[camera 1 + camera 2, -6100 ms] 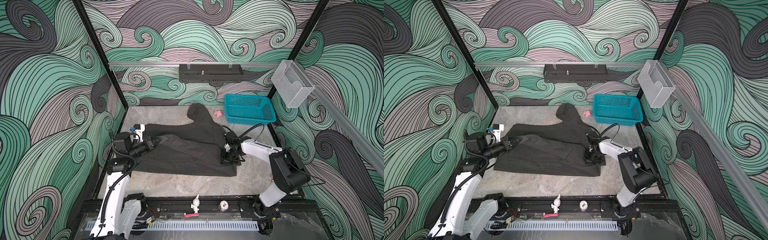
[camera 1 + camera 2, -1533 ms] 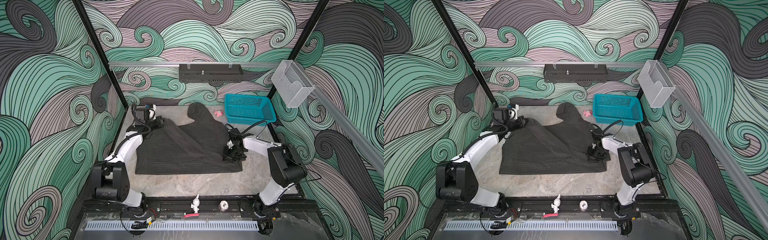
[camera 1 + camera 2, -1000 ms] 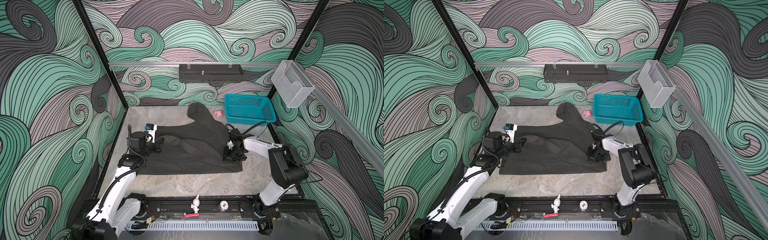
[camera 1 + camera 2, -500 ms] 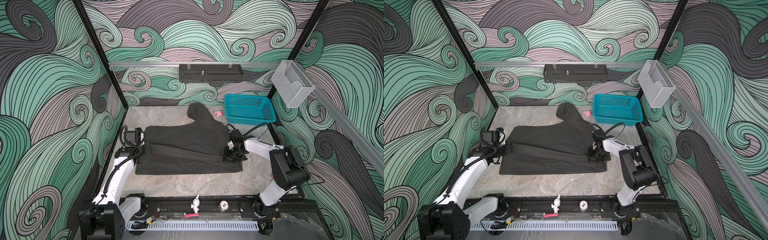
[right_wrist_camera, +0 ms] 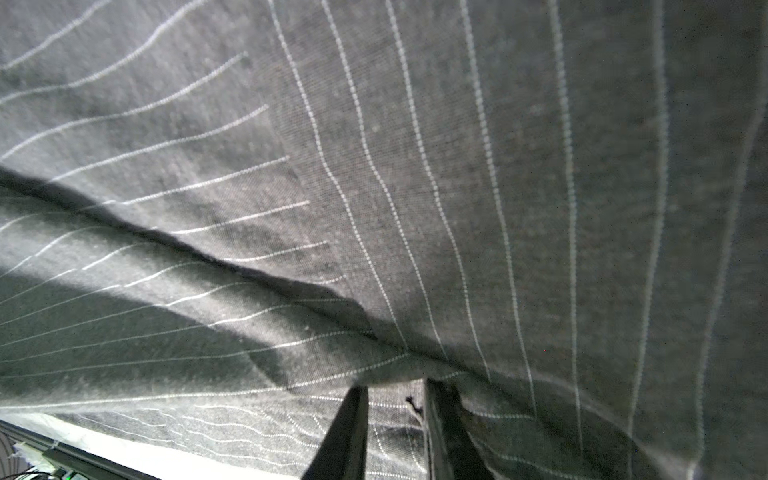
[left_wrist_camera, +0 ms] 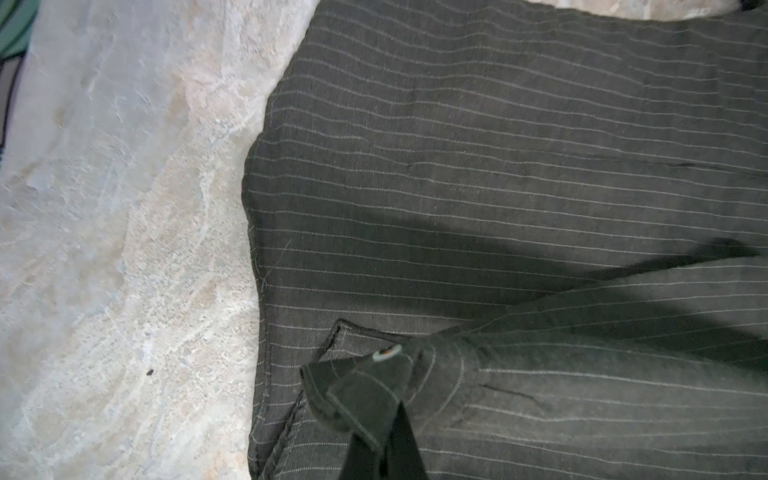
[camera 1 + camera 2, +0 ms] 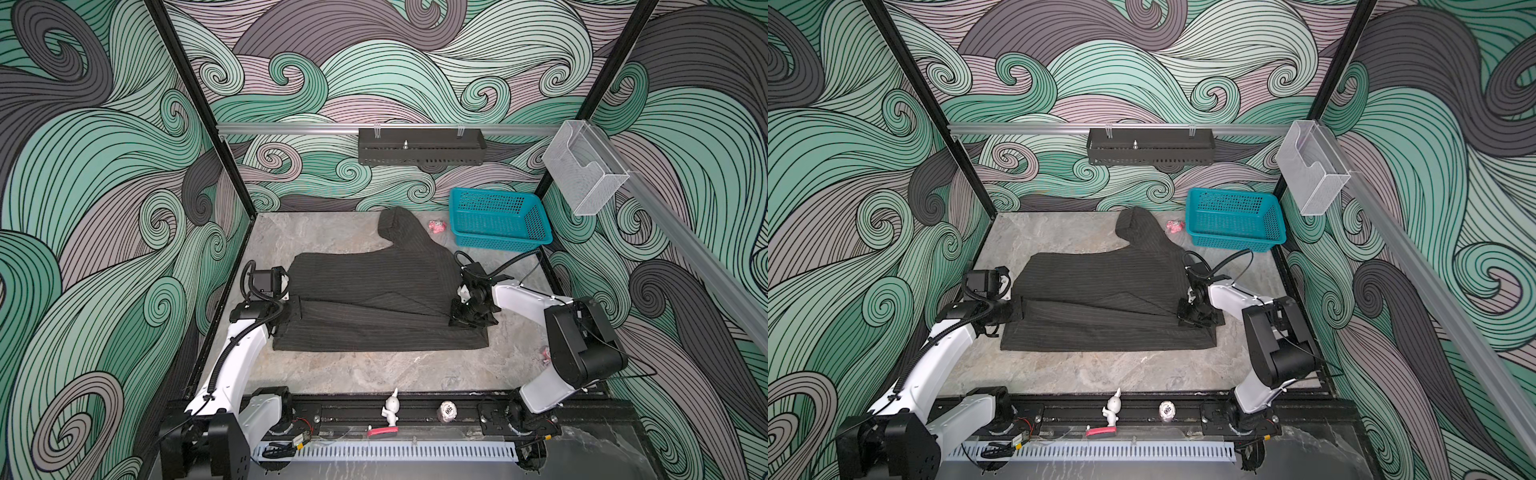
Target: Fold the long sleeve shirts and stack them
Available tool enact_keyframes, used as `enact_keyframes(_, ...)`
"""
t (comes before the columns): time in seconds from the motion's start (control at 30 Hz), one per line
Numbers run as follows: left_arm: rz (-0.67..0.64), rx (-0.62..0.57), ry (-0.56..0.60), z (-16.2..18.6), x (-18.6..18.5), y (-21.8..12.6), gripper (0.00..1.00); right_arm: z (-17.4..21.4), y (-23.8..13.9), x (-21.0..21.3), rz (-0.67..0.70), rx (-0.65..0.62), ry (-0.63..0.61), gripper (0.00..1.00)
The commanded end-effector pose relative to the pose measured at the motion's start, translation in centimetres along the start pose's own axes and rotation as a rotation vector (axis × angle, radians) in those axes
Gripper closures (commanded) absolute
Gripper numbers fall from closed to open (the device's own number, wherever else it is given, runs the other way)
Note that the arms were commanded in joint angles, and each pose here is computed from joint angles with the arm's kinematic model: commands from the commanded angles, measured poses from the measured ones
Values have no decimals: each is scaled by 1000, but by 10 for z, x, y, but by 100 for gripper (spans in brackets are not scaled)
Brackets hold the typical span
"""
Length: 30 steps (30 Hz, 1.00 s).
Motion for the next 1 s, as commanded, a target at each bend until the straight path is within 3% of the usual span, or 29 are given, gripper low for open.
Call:
enact_keyframes(0.0,15,39,-56,-4,0,-1,86,22,6,-25,124,71,19,73)
enact_keyframes(0.1,84,123,-89,-4,-9,2,50,22,5,-26,127,69,10,73)
enact_keyframes(0.13,104,171,-104,-3,-12,0,44,21,4,-25,127,68,8,72)
enact_keyframes(0.2,127,243,-132,-4,-17,-6,40,20,3,-25,125,64,5,72)
enact_keyframes(0.4,176,112,-304,-15,-22,-29,38,19,2,-23,120,62,0,71)
enact_keyframes(0.53,171,198,-544,2,-20,-22,42,18,1,-21,107,59,-2,70)
enact_keyframes(0.67,196,245,-688,12,-24,-8,47,17,-1,-19,99,53,-5,68)
enact_keyframes(0.8,291,225,-664,-1,-35,5,58,18,-16,-11,63,29,-18,56)
enact_keyframes(0.97,276,355,-553,-13,-52,29,62,12,-54,14,13,-70,-85,40)
Point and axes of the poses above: each gripper's point midway between its finger pads, its own y axis out along the fingers, its own x axis along the line the jaws close on, z = x × y, the point moved 5 cm from there along -y, back along the fingers, and after that the axes turned 3 degrees about y, right-handed, at the moved point
